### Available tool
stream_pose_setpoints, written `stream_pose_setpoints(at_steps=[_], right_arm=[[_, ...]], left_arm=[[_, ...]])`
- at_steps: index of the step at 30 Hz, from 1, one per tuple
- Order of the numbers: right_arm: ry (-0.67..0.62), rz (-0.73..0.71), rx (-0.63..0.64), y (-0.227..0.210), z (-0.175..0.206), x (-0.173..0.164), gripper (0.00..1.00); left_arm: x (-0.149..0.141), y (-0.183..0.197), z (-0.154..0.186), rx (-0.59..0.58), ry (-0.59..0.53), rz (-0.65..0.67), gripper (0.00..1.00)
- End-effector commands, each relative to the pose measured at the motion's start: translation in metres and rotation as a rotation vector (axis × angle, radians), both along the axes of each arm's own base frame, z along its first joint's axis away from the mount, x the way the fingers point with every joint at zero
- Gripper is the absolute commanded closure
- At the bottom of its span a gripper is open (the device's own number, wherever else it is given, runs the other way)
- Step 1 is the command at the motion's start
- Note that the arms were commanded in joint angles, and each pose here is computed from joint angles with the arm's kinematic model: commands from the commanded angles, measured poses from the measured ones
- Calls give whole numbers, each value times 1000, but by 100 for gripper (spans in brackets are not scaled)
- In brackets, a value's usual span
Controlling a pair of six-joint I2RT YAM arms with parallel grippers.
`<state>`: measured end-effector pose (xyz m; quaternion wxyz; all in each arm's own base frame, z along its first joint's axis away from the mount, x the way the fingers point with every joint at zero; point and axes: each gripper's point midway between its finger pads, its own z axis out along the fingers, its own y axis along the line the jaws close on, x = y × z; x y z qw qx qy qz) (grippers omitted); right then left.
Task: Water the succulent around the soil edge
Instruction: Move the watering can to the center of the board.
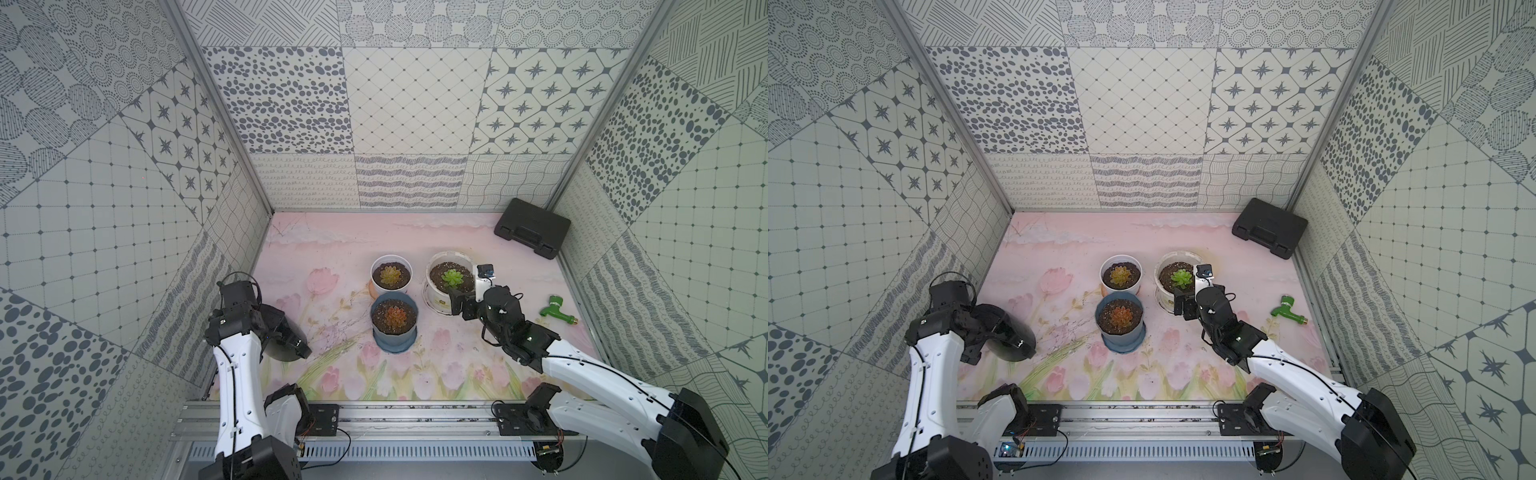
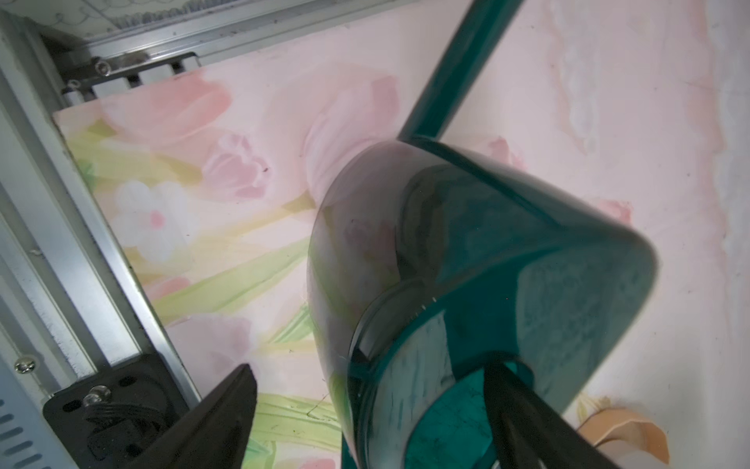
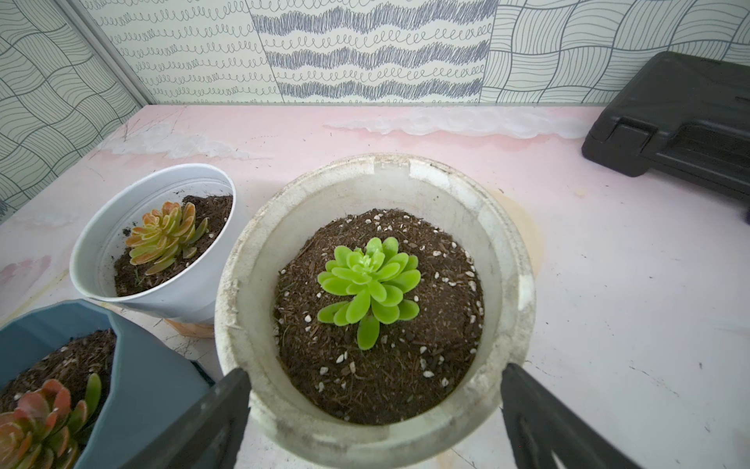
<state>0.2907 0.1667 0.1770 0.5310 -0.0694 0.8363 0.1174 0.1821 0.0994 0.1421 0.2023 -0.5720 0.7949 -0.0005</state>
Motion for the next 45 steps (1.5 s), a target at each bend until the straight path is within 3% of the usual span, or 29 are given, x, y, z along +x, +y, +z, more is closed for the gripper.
stream_pose_setpoints(at_steps=[1,11,17,19,26,31,33,37,40,45], right_arm=[[-1,1,21,3,0,0,2],[20,-6,-19,3,-8,3,2],[26,11,-17,2,-5,-3,2],[39,8,-19,0,-7,-6,2],[59,26,-15,4,8,-13,2],[96,79,-47,14,7,-26,2],[104,104,-57,20,7,-31,2],[86,159,-71,34,12,-40,2],[74,177,-82,39,12,-42,2],[76,192,-111,40,5,-43,2]], left_arm=[[27,-23,15,52,-48,-137,8],[42,-51,29,213,-13,-381,6],[36,-58,79,368,-87,-498,1],[31,-69,86,366,-107,-575,2],[7,-98,52,241,-93,-687,2],[1,-105,43,297,-73,-719,2],[1,-102,37,318,-69,-676,2],[6,-103,5,246,-92,-513,2],[6,-86,7,280,-83,-319,2],[24,-85,13,297,-99,-196,2]])
